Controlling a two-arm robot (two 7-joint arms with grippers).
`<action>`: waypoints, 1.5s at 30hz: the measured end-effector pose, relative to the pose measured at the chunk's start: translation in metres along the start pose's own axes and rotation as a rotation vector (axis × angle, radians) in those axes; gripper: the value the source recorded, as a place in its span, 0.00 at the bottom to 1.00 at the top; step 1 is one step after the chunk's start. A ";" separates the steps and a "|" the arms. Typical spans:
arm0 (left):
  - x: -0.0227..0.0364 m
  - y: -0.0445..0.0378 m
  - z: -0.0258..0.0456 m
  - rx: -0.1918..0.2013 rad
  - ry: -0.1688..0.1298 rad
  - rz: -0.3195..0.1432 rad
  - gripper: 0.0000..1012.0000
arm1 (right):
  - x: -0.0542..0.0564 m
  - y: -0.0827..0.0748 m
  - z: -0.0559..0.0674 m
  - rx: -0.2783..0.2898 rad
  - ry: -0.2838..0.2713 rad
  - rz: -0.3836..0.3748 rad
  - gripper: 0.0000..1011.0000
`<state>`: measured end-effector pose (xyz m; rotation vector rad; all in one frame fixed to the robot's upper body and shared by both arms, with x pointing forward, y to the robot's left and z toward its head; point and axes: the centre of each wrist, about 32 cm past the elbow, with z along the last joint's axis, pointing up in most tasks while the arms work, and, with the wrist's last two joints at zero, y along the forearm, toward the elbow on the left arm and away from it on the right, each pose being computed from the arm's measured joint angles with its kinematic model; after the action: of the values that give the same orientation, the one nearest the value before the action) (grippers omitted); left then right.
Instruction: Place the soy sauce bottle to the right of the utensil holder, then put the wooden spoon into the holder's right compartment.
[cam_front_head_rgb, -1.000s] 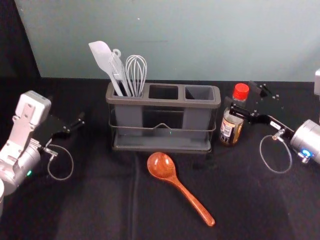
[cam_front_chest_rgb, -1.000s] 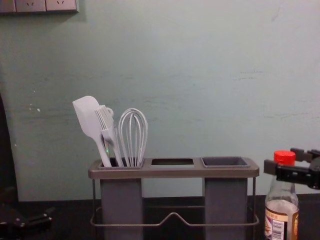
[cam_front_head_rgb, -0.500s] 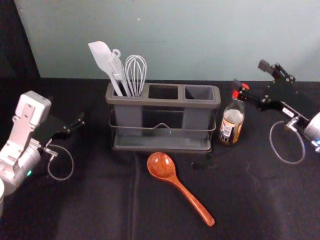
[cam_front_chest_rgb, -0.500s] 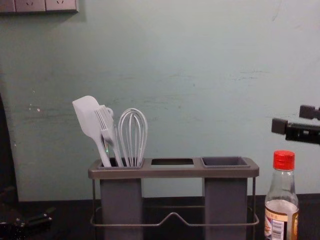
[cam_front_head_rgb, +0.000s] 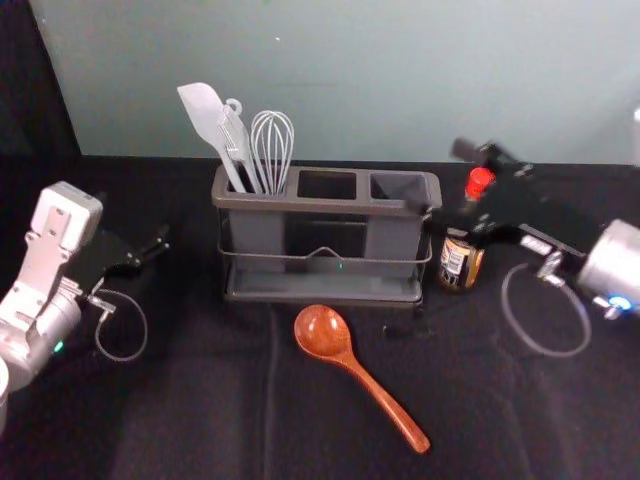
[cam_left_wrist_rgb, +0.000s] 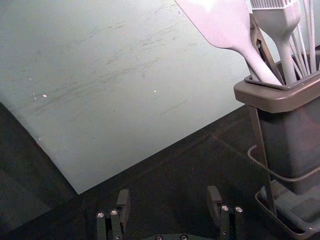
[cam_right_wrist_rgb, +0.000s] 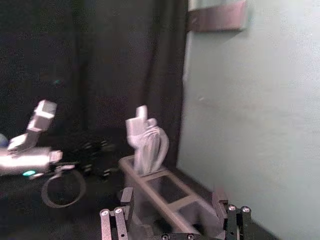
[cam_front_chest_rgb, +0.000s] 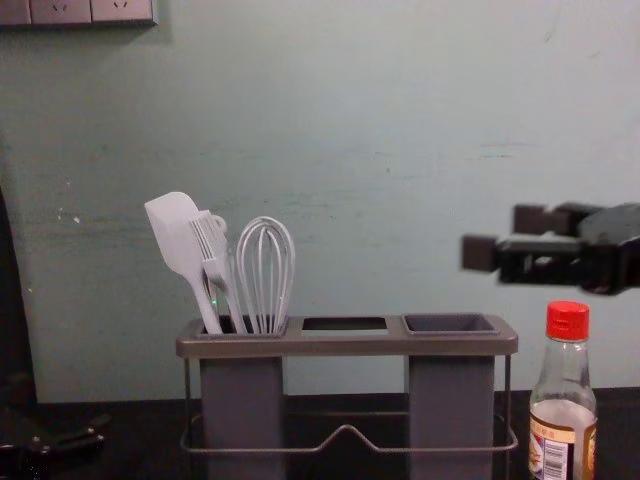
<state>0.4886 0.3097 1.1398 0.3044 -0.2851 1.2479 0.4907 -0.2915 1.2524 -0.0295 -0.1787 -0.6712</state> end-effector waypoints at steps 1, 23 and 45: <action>0.0000 0.0000 0.0000 0.000 0.000 0.000 0.99 | -0.003 0.002 0.001 -0.009 0.003 0.011 0.99; 0.0000 0.0000 0.0000 0.000 0.000 0.000 0.99 | -0.054 0.080 0.018 -0.596 0.188 0.072 0.99; 0.0000 0.0000 0.0000 0.000 0.000 0.000 0.99 | -0.062 0.116 -0.002 -0.734 0.187 0.065 0.99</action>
<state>0.4886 0.3097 1.1398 0.3044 -0.2851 1.2480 0.5158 -0.1625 1.2430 -0.6714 0.2555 -0.6414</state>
